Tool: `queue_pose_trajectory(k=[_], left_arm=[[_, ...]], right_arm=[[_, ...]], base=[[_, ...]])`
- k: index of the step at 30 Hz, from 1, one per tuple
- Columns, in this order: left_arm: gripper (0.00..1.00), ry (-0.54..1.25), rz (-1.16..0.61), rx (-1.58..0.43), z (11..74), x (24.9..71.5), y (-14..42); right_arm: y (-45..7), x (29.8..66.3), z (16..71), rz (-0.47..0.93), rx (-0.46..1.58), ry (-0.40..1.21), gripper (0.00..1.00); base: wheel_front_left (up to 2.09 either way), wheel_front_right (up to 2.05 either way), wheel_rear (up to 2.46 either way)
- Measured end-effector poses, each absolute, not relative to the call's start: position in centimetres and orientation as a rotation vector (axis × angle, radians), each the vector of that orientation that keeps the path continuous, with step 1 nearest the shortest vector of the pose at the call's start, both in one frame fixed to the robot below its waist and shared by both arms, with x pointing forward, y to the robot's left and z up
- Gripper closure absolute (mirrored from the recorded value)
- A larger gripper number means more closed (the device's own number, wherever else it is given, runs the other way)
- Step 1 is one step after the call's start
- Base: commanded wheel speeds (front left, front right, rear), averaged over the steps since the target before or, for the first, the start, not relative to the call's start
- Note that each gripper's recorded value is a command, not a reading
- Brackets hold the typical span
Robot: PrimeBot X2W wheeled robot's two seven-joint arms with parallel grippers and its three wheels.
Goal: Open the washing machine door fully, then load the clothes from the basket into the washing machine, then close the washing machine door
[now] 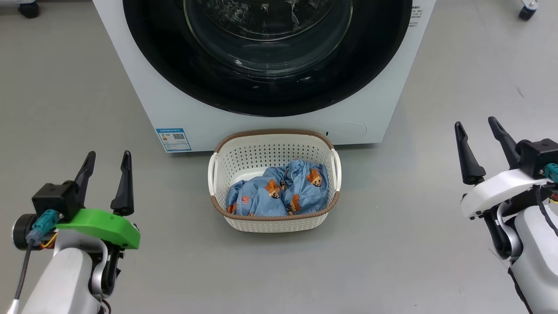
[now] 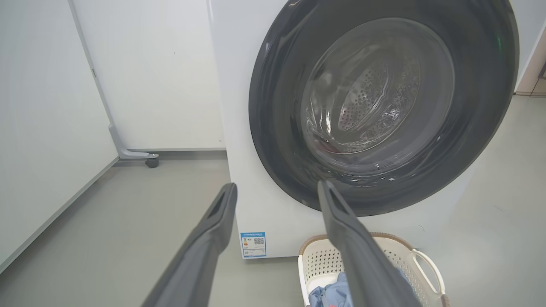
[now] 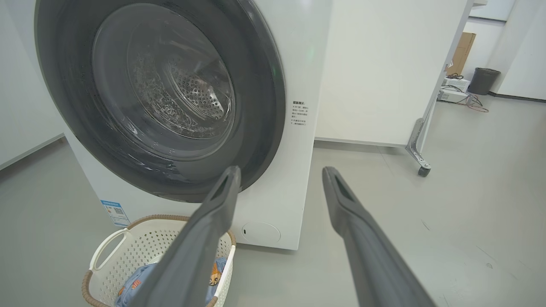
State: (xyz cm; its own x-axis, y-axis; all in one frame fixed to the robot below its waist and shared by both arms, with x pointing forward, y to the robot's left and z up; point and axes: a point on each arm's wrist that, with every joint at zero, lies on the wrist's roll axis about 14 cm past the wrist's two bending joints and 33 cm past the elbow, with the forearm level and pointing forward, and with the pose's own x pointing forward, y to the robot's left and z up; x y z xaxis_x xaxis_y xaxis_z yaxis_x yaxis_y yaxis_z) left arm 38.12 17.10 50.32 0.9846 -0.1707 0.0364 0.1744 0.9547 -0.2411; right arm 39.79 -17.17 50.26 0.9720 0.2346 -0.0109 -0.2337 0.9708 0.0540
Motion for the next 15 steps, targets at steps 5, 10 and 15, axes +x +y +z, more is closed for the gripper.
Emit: queue_pose_trajectory(k=[5,10,15], left_arm=[[0.0,-0.026,-0.185,-0.171,50.3,38.1,17.3],[0.0,-0.027,-0.174,-0.161,50.3,38.1,17.7],[0.0,-0.03,-0.156,-0.165,50.3,38.2,18.2]], right_arm=[[-17.1,39.8,50.2,0.253,-0.005,0.007,0.0],[-17.3,40.2,50.7,0.226,0.043,-0.011,0.0],[-17.3,40.4,51.0,0.21,0.078,-0.02,0.0]], base=[[0.0,0.0,0.0],[0.0,0.0,0.0],[0.0,0.0,0.0]])
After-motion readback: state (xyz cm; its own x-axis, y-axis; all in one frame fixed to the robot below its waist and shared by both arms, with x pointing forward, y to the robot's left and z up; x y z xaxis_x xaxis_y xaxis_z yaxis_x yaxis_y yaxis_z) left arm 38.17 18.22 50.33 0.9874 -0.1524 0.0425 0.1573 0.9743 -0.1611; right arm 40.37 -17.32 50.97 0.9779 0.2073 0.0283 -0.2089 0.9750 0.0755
